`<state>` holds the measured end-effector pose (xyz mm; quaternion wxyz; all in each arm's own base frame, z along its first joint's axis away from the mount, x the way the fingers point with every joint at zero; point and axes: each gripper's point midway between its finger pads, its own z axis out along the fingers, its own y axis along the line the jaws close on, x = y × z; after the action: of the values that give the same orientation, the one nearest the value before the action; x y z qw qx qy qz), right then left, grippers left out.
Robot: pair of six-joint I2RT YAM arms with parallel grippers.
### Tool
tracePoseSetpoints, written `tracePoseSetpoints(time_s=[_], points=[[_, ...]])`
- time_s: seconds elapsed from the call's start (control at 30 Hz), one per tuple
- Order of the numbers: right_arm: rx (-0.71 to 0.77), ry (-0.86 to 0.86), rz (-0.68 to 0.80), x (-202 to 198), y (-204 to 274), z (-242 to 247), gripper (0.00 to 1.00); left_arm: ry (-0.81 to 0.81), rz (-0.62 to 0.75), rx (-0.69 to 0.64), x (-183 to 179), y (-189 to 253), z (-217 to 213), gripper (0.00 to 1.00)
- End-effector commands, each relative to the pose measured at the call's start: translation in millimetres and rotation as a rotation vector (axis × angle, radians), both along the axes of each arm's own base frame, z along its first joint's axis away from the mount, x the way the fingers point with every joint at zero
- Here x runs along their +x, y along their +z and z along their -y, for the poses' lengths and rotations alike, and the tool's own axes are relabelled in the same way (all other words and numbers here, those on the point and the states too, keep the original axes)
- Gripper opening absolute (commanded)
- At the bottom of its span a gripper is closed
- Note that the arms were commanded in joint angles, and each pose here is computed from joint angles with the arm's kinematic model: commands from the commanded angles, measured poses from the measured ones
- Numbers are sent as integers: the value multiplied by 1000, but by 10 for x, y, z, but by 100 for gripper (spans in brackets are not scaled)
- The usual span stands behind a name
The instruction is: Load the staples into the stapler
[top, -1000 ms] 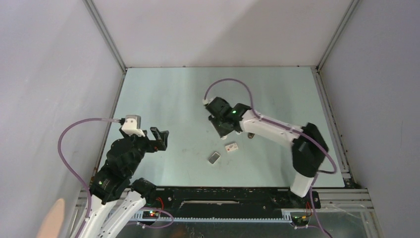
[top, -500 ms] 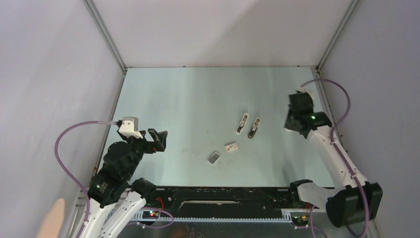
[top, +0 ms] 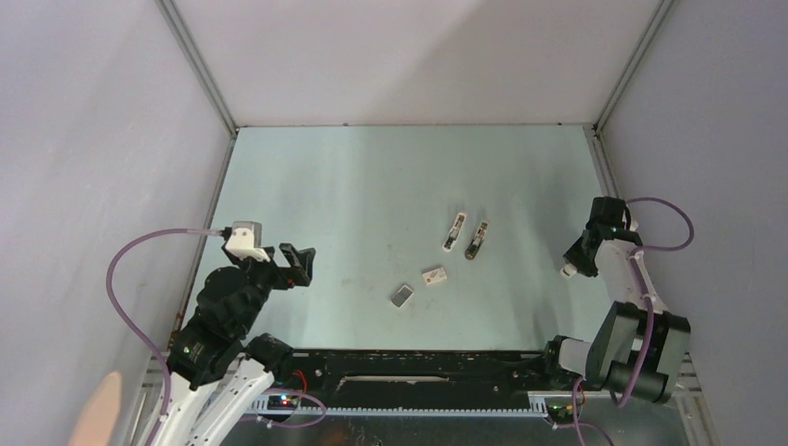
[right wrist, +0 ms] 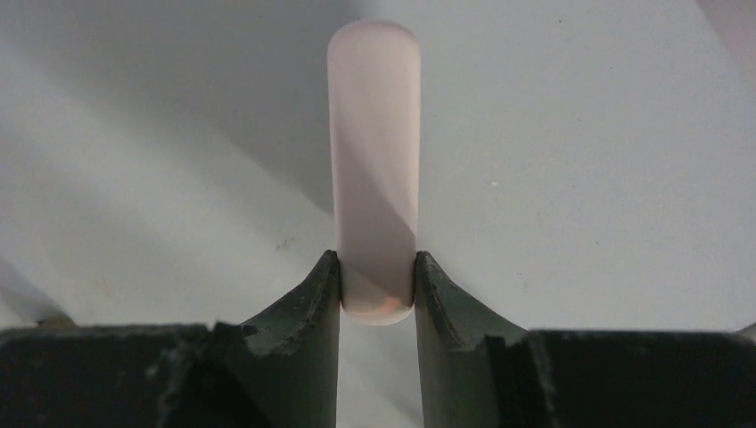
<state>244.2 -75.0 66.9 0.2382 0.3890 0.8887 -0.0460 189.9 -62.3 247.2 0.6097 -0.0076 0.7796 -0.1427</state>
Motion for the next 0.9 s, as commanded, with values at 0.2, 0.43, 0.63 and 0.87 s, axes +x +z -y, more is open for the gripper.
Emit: tracePoseSetpoints(time_s=[0.2,0.43,0.63,0.87], points=[[-6,-58,6,254,-271,131,19,14,14,16,26,-9,-36,100],[-51,-11,17,244,-159,60,51,11,18,9,21,-5,-34,100],[-99,107,139,271,256,-211,60,15,27,3,19,8,-46,100],[-78,387,314,286,700,-934,70,35,28,-2,25,10,-85,100]])
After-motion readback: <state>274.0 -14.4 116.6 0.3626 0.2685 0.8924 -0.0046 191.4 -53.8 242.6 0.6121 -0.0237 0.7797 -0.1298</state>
